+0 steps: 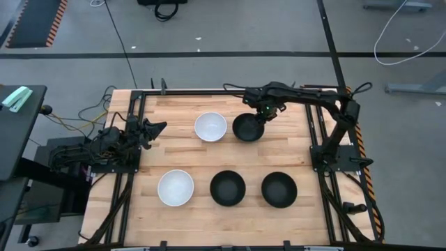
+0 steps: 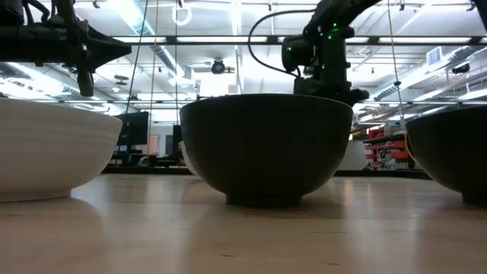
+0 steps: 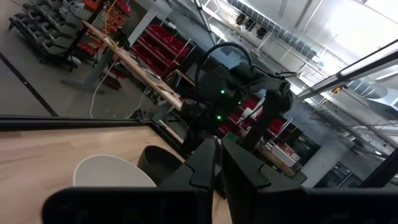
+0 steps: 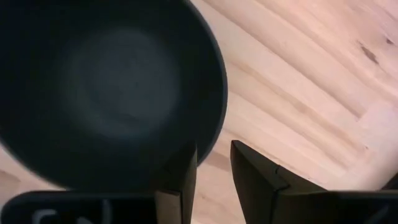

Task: Nest bowls inside each other
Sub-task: Stack the top black bowl on top of the right black bowl

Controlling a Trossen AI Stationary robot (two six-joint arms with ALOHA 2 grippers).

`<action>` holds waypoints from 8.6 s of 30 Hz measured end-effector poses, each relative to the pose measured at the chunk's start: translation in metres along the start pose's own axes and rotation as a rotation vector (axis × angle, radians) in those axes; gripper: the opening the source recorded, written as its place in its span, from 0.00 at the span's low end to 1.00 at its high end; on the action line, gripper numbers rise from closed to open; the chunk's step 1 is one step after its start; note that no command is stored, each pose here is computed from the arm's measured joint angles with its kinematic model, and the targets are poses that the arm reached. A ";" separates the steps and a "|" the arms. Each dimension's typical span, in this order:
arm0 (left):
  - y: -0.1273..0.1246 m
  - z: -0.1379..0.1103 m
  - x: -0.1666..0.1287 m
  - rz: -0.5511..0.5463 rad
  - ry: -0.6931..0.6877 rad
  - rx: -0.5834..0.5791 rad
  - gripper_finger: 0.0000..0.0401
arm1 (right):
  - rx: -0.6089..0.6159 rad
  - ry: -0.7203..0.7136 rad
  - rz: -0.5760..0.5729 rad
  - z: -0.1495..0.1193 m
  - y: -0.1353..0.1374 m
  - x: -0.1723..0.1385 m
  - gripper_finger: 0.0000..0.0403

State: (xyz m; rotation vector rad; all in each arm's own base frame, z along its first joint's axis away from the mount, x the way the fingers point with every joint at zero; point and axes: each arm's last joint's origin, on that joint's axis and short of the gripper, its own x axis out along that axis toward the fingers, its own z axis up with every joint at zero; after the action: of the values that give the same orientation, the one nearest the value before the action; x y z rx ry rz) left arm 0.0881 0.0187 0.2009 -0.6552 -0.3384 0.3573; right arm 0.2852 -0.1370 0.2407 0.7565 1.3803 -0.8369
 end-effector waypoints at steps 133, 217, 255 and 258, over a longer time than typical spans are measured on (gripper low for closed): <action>0.011 -0.016 -0.002 0.088 0.183 0.015 0.04 | 0.277 0.247 0.168 -0.255 0.027 -0.001 0.01; 0.013 -0.015 -0.002 0.152 0.129 0.005 0.09 | 0.136 -0.064 0.237 -0.137 0.008 0.003 0.11; 0.014 -0.016 -0.002 0.145 0.155 0.024 0.09 | 0.109 -0.059 0.265 -0.129 0.003 -0.001 0.34; 0.014 -0.016 -0.002 0.145 0.154 0.025 0.08 | 0.097 -0.092 0.291 -0.124 0.005 -0.014 0.34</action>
State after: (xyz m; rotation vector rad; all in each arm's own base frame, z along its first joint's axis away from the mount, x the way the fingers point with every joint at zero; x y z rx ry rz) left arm 0.0898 0.0194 0.1797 -0.6807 -0.1394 0.4457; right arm 0.2255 -0.0272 0.2473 0.9562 1.1212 -0.7032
